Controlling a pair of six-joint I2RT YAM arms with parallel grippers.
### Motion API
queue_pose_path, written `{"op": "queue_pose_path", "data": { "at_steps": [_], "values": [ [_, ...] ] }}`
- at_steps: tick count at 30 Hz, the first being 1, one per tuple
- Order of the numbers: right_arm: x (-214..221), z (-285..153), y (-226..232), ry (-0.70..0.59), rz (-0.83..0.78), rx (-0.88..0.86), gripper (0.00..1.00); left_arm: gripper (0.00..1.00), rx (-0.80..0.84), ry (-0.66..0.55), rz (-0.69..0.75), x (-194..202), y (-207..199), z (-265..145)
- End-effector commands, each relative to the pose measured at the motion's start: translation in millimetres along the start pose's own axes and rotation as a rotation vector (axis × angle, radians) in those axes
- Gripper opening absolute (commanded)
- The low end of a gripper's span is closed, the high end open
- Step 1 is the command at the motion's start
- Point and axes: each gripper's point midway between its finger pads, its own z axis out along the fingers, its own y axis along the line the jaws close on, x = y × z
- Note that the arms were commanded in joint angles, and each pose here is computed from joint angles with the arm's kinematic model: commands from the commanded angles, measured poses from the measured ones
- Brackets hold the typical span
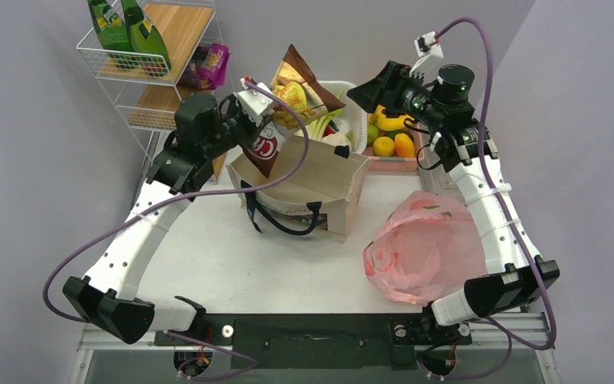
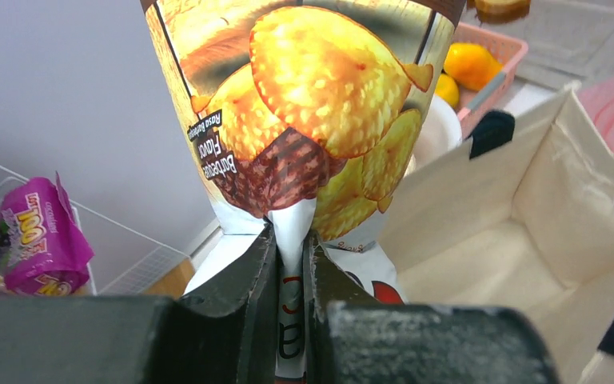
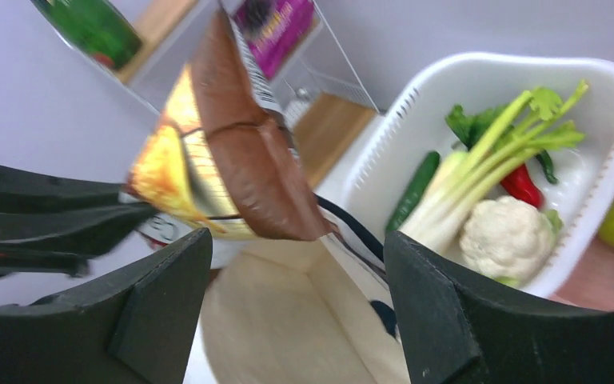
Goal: Untie the knot of the grocery bags and take out the mixed food
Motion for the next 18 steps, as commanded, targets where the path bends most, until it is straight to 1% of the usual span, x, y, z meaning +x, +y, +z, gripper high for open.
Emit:
{"op": "queue_pose_path", "data": {
  "at_steps": [1, 2, 3, 7, 11, 13, 18],
  "values": [
    [-60, -15, 33, -0.226, 0.172, -0.091, 0.75, 0.00, -0.106, -0.239, -0.134, -73, 36, -2],
    [-56, -15, 34, -0.228, 0.181, -0.107, 0.77, 0.00, -0.100, -0.262, -0.156, -80, 37, -3],
    [-59, -15, 37, -0.248, 0.194, -0.124, 0.78, 0.00, -0.092, -0.271, -0.163, -83, 36, -2],
    [-48, 0, 37, -0.237, 0.253, -0.114, 0.81, 0.00, -0.025, -0.330, -0.227, -100, 26, -4],
    [-48, 12, 64, -0.263, 0.200, -0.155, 0.84, 0.00, 0.041, -0.365, -0.289, -111, 16, -5],
    [-52, 15, 76, -0.274, 0.165, -0.171, 0.86, 0.00, 0.079, -0.375, -0.345, -116, 10, -5],
    [-45, 30, 79, -0.256, 0.159, -0.152, 0.89, 0.00, 0.172, -0.412, -0.421, -127, -5, -7]
  ]
}}
